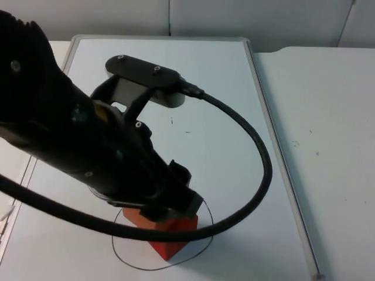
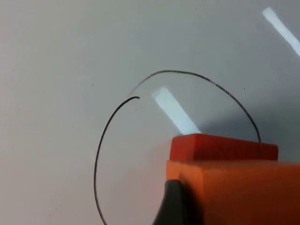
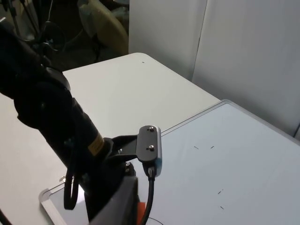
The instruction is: Pick up one cube with the left hand and another cube with the right hand. First place the cube in the right hand at the target position, then stack the cube in the left hand on top.
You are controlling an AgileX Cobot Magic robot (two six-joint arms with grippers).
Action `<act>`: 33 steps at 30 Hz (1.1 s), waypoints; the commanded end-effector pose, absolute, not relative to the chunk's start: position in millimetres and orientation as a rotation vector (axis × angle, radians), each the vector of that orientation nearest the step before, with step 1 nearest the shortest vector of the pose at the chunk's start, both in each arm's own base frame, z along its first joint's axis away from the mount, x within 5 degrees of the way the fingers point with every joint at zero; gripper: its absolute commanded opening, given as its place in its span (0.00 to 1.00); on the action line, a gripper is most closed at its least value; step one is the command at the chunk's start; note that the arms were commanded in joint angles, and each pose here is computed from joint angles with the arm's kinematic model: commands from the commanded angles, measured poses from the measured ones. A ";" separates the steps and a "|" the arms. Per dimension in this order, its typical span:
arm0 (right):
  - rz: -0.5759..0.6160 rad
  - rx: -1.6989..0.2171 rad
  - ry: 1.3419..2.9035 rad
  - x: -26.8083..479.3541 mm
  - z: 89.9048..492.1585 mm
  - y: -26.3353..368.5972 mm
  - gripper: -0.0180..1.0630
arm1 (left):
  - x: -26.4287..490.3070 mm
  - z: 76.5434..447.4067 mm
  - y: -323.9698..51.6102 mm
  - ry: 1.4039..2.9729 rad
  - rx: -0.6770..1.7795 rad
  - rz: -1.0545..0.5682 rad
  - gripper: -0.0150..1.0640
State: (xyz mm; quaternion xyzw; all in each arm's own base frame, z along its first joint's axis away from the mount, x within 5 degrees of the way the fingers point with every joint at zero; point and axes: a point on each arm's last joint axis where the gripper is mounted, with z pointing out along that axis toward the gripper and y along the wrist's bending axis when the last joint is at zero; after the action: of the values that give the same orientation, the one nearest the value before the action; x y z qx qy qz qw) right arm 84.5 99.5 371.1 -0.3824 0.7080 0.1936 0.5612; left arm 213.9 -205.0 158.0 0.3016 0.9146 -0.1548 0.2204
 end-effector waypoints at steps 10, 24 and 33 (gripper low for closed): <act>0.440 -0.913 1.654 84.3 370.3 99.1 0.94 | 219.9 236.1 -220.5 2.331 0.914 -0.537 0.63; 0.426 -0.913 1.652 84.7 371.0 98.1 0.94 | 168.2 381.1 -173.4 1.916 0.966 -0.548 0.63; 0.383 -0.929 1.714 75.3 361.8 81.0 0.94 | 90.9 415.8 -89.9 1.811 0.971 -0.389 0.63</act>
State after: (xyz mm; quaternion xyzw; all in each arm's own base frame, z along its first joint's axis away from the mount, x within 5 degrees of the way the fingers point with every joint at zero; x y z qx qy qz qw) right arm 79.8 87.6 364.0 -0.3901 0.7250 0.1643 0.5433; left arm 106.8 -106.4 418.6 0.4025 0.7440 -0.1729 0.5045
